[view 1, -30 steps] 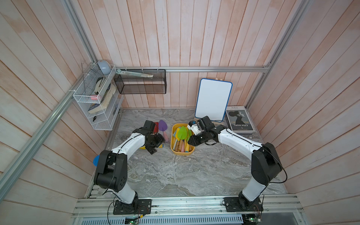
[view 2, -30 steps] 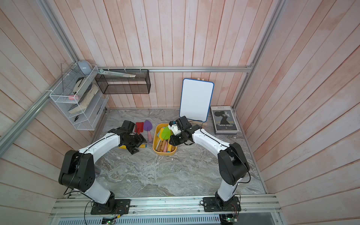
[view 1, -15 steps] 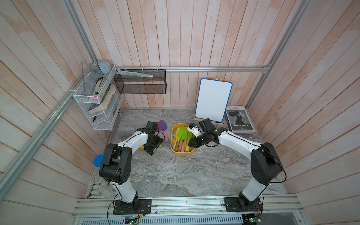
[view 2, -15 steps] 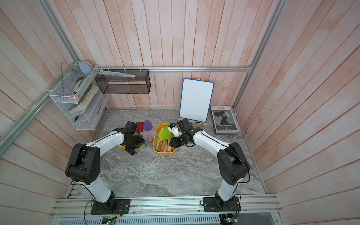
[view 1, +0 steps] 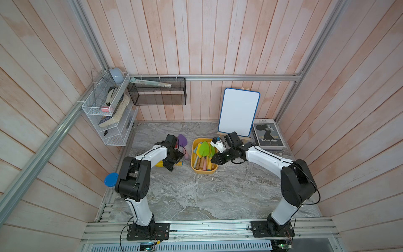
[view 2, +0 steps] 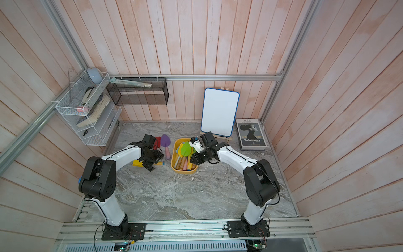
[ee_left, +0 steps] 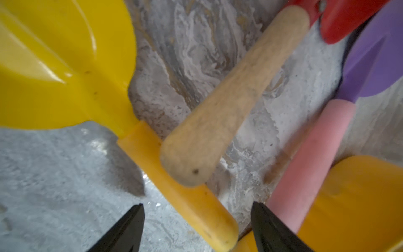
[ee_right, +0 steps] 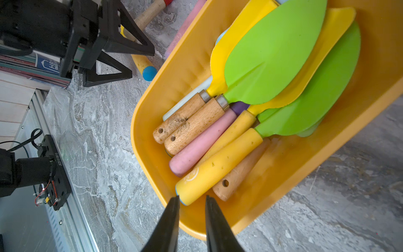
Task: Put the shovel into the storage box
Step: Pick up the shovel from the center of the board, then place the shovel in the storage box.
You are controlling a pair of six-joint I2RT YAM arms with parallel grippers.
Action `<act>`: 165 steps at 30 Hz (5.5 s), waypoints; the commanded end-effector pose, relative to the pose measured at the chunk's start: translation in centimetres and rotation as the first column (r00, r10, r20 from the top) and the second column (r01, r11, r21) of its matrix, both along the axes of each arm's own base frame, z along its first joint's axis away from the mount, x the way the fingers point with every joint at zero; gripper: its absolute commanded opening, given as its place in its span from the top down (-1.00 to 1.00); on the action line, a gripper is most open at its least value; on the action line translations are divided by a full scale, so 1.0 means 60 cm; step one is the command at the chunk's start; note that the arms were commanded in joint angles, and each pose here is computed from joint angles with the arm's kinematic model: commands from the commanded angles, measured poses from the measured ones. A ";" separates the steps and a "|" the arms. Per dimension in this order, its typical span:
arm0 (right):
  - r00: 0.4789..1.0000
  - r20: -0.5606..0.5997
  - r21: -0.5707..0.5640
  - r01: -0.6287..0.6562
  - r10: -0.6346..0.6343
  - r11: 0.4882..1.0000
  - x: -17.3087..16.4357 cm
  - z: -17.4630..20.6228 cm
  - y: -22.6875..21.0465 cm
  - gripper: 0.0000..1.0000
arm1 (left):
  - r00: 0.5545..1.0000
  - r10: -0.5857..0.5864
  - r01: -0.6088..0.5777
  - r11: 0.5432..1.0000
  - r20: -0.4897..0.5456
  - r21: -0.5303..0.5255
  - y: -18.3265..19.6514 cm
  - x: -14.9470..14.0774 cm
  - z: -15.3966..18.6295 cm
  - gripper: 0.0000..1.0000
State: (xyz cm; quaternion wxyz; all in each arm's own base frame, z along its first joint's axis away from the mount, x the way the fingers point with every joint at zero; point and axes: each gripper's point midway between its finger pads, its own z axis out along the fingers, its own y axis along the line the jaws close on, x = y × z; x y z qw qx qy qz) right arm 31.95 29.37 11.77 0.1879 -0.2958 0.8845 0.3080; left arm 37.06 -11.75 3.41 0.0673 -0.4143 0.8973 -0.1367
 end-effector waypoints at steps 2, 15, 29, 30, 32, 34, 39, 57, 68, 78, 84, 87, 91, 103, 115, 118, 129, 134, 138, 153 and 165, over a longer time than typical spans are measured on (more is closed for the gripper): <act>1.000 -0.027 -0.005 -0.016 0.016 1.000 -0.002 -0.020 -0.006 0.48 | 1.000 -0.002 0.002 1.000 0.002 -0.004 -0.012 0.015 -0.004 -0.64; 0.999 -0.043 0.006 -0.003 0.003 1.000 -0.013 -0.023 -0.012 0.51 | 0.997 0.025 -0.023 0.999 -0.070 0.033 0.004 -0.038 -0.034 -0.32; 0.999 -0.035 0.036 0.014 -0.013 0.999 -0.029 -0.005 -0.019 0.51 | 0.992 0.089 -0.082 0.993 -0.093 0.080 0.036 -0.104 -0.044 0.60; 0.999 -0.033 0.038 0.016 -0.014 0.999 -0.030 -0.004 -0.020 0.52 | 0.992 0.091 -0.083 0.993 -0.093 0.082 0.038 -0.107 -0.044 0.65; 0.999 -0.032 0.042 0.016 -0.015 0.999 -0.033 -0.001 -0.020 0.52 | 0.991 0.097 -0.088 0.992 -0.096 0.091 0.043 -0.116 -0.043 0.71; 0.999 -0.031 0.047 0.016 -0.014 0.999 -0.037 0.002 -0.020 0.52 | 0.991 0.101 -0.091 0.991 -0.093 0.103 0.049 -0.122 -0.038 0.76; 0.999 -0.032 0.080 0.014 -0.012 0.997 -0.045 0.015 -0.016 0.52 | 0.992 0.100 -0.089 0.986 -0.073 0.138 0.066 -0.140 -0.012 0.92; 0.979 -0.097 0.268 0.201 -0.181 0.942 -0.027 0.105 0.008 0.52 | 0.960 -0.221 0.220 0.975 0.169 0.022 0.031 -0.235 0.170 0.96; 0.953 -0.016 0.238 0.297 -0.302 0.925 -0.012 0.182 0.043 0.51 | 0.753 -0.558 0.616 0.784 0.350 -0.077 -0.119 -0.253 0.208 0.95; 0.930 -0.033 0.190 0.366 -0.367 0.911 -0.007 0.174 0.089 0.51 | 0.632 -0.688 0.746 0.664 0.356 -0.040 -0.189 -0.247 0.224 0.95; 0.917 -0.013 0.122 0.397 -0.399 0.909 -0.004 0.150 0.104 0.51 | 0.636 -0.712 0.748 0.664 0.298 -0.009 -0.190 -0.240 0.222 0.95; 0.914 -0.009 0.112 0.403 -0.405 0.908 -0.002 0.144 0.110 0.51 | 0.641 -0.720 0.745 0.667 0.265 0.008 -0.188 -0.238 0.219 0.95; 0.913 -0.007 0.116 0.407 -0.409 0.906 -0.003 0.142 0.112 0.51 | 0.649 -0.729 0.743 0.669 0.217 0.029 -0.181 -0.237 0.208 0.95; 0.923 -0.012 0.122 0.383 -0.384 0.916 -0.006 0.139 0.118 0.50 | 0.639 -0.728 0.749 0.662 0.249 0.012 -0.202 -0.229 0.220 0.95; 0.931 -0.018 0.118 0.363 -0.363 0.924 -0.008 0.131 0.129 0.47 | 0.624 -0.740 0.764 0.645 0.251 0.002 -0.219 -0.229 0.219 0.95; 0.931 -0.018 0.111 0.365 -0.365 0.924 -0.007 0.127 0.128 0.48 | 0.621 -0.739 0.766 0.643 0.260 0.001 -0.223 -0.229 0.224 0.95; 0.925 0.000 0.100 0.379 -0.381 0.920 0.000 0.121 0.125 0.69 | 0.606 -0.743 0.778 0.628 0.285 -0.019 -0.237 -0.236 0.233 0.95; 0.921 0.008 0.099 0.386 -0.388 0.917 0.001 0.124 0.121 0.88 | 0.608 -0.741 0.777 0.629 0.285 -0.020 -0.237 -0.237 0.234 0.95; 0.921 0.013 0.098 0.386 -0.389 0.917 0.003 0.122 0.121 1.00 | 0.608 -0.739 0.776 0.630 0.291 -0.021 -0.239 -0.236 0.236 0.93; 0.912 0.027 0.091 0.406 -0.410 0.909 0.031 0.111 0.095 1.00 | 0.571 -0.734 0.786 0.618 0.368 0.013 -0.238 -0.233 0.260 -0.49; 0.882 0.067 0.076 0.461 -0.466 0.884 0.106 0.072 0.043 1.00 | 0.567 -0.678 0.743 0.666 0.468 0.065 -0.225 -0.219 0.288 -0.57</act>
